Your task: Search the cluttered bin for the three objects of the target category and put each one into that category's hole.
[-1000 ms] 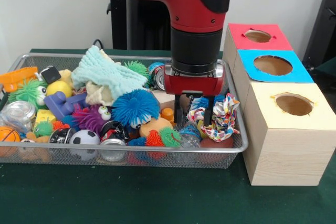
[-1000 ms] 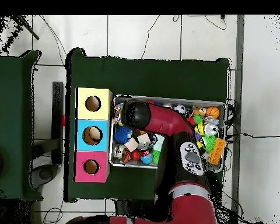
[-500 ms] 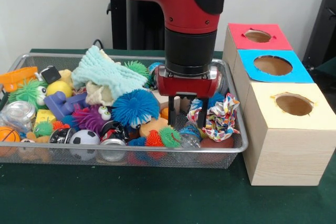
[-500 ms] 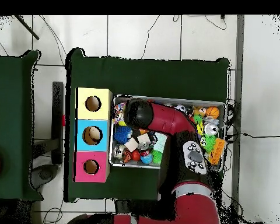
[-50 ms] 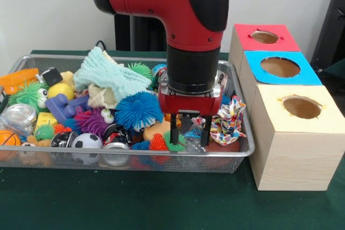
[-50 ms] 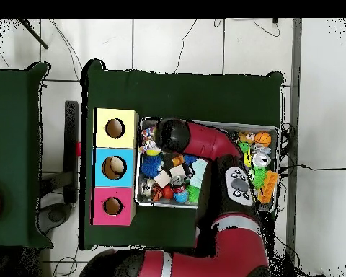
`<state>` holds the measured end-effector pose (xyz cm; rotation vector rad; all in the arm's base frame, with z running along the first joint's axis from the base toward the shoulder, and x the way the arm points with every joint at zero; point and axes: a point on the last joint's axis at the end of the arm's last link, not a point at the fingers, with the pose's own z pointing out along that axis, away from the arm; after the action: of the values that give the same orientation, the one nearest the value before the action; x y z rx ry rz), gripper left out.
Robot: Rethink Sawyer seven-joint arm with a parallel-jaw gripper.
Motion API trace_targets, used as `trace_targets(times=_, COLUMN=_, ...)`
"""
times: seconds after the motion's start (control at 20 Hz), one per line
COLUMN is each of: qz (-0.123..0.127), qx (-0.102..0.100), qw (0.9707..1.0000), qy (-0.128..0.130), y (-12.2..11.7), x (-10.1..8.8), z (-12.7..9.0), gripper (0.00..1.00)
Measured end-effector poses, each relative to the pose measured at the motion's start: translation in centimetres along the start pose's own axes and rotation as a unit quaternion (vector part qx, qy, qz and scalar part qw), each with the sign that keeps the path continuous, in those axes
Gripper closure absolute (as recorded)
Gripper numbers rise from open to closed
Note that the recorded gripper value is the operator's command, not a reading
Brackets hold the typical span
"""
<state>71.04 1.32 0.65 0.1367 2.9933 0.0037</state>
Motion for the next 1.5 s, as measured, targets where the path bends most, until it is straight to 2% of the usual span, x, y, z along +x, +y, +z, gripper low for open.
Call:
trace_targets(times=0.3, qz=-0.001, qx=-0.001, qw=1.0000, qy=0.004, y=0.1, x=0.2, z=0.9, gripper=0.00)
trace_targets(times=1.15, qz=-0.014, qx=0.001, qw=0.9999, qy=-0.008, y=1.9, x=0.4, z=0.9, gripper=0.00)
trace_targets(times=1.5, qz=-0.014, qx=0.001, qw=0.9999, qy=-0.008, y=2.0, x=0.8, z=1.3, gripper=0.00)
